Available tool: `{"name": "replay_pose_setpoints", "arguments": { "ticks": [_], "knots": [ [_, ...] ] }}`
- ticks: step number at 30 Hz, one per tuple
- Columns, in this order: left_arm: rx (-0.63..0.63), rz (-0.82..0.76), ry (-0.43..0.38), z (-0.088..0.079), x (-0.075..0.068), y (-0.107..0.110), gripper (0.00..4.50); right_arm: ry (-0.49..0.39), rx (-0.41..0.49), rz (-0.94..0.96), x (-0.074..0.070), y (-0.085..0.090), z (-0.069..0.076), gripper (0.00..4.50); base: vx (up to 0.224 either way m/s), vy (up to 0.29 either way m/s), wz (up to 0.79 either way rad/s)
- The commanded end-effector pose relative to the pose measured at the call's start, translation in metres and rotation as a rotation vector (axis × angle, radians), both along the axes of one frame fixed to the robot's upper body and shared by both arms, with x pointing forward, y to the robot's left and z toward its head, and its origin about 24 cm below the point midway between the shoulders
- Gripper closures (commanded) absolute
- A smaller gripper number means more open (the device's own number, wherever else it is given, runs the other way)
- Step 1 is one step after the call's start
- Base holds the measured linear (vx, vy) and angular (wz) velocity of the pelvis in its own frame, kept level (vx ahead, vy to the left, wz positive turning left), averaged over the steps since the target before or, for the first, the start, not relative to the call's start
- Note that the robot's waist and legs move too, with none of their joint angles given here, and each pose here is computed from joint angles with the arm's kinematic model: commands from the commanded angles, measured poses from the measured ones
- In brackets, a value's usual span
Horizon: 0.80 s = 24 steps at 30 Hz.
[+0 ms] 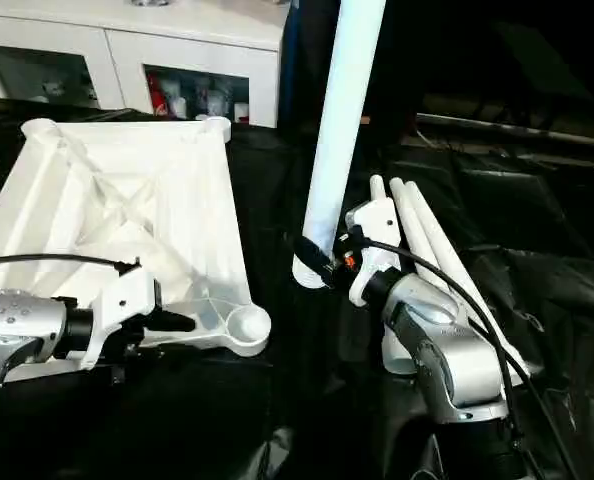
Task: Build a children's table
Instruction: Insert table leg to table base
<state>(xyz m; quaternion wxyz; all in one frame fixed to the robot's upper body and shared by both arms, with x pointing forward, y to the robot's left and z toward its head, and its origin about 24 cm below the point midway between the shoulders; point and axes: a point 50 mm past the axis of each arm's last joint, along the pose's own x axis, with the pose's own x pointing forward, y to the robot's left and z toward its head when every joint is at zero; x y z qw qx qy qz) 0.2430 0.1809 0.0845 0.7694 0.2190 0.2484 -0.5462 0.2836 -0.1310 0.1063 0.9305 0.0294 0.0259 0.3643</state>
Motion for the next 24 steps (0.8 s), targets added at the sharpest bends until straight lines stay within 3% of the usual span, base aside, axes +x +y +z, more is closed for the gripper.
{"name": "replay_pose_setpoints", "arguments": {
  "ticks": [1, 8, 11, 15, 16, 24],
  "knots": [
    [0.014, -0.010, -0.015, 0.002, 0.001, -0.001, 2.46, -0.019, 0.004, 0.002, -0.002, 0.000, 0.005, 2.56, 0.000, 0.000, 0.00],
    [0.073, 0.002, -0.026, -0.007, 0.002, 0.004, 2.46, -0.016, 0.007, 0.004, -0.004, 0.002, 0.005, 2.56, 0.000, 0.000, 0.00],
    [0.047, -0.004, 0.004, -0.006, 0.000, 0.004, 2.80, -0.014, 0.009, 0.005, -0.004, 0.002, 0.005, 2.56, 0.000, 0.000, 0.00],
    [0.032, -0.004, 0.020, -0.006, 0.000, 0.005, 2.92, -0.012, 0.008, 0.006, -0.004, 0.002, 0.005, 2.56, 0.000, 0.000, 0.00],
    [0.034, -0.005, 0.021, -0.006, 0.000, 0.006, 3.18, -0.012, 0.008, 0.006, -0.005, 0.002, 0.005, 2.56, 0.000, 0.000, 0.00],
    [0.045, -0.001, 0.026, -0.010, -0.001, 0.008, 3.61, -0.010, 0.008, 0.001, -0.005, 0.002, 0.004, 2.56, 0.000, 0.000, 0.00]
  ]
}}
